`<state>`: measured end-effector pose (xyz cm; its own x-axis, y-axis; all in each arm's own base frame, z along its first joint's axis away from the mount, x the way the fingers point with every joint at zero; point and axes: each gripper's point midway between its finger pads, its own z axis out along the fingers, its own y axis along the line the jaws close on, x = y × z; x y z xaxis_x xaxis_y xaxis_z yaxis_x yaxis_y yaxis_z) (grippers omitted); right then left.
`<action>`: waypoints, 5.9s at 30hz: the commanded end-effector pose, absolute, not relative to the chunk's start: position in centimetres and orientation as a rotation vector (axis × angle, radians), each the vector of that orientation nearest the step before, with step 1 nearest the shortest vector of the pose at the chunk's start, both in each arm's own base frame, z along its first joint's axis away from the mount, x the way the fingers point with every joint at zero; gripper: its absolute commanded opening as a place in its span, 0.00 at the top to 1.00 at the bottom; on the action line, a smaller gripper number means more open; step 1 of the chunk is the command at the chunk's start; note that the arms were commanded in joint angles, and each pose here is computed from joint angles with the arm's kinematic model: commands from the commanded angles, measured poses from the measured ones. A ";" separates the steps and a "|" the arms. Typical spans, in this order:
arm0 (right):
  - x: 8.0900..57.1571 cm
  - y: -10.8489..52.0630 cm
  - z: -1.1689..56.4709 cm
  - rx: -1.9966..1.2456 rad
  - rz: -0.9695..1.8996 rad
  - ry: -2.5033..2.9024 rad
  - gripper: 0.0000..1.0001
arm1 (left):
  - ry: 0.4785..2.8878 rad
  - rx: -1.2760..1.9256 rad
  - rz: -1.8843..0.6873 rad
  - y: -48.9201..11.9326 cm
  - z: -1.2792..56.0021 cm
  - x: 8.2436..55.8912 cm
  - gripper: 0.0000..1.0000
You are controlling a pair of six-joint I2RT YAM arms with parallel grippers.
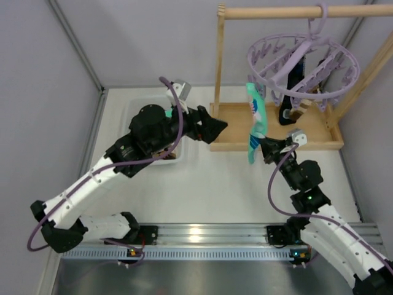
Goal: Remove the socks clipped to the hanger
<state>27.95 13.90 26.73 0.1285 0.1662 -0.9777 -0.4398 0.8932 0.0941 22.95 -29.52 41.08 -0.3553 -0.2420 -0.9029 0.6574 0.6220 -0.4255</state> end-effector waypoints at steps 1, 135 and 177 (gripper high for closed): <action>25.6 14.1 23.4 -0.233 0.536 1.515 1.00 | 1.503 0.425 -1.127 -32.8 46.8 22.6 0.02; 11.0 9.7 33.3 -0.424 0.580 1.217 1.00 | 1.477 0.293 -1.427 -50.2 46.1 31.8 0.02; 8.7 13.6 31.9 -0.694 0.741 1.251 1.00 | 1.393 0.369 -1.229 -51.7 46.1 32.0 1.00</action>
<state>11.58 12.83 30.19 0.0843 0.1133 -0.9900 -0.7313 0.6819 0.0157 31.64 -52.52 42.66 -0.3233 -0.3404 -0.8830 0.8004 0.3994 -0.4470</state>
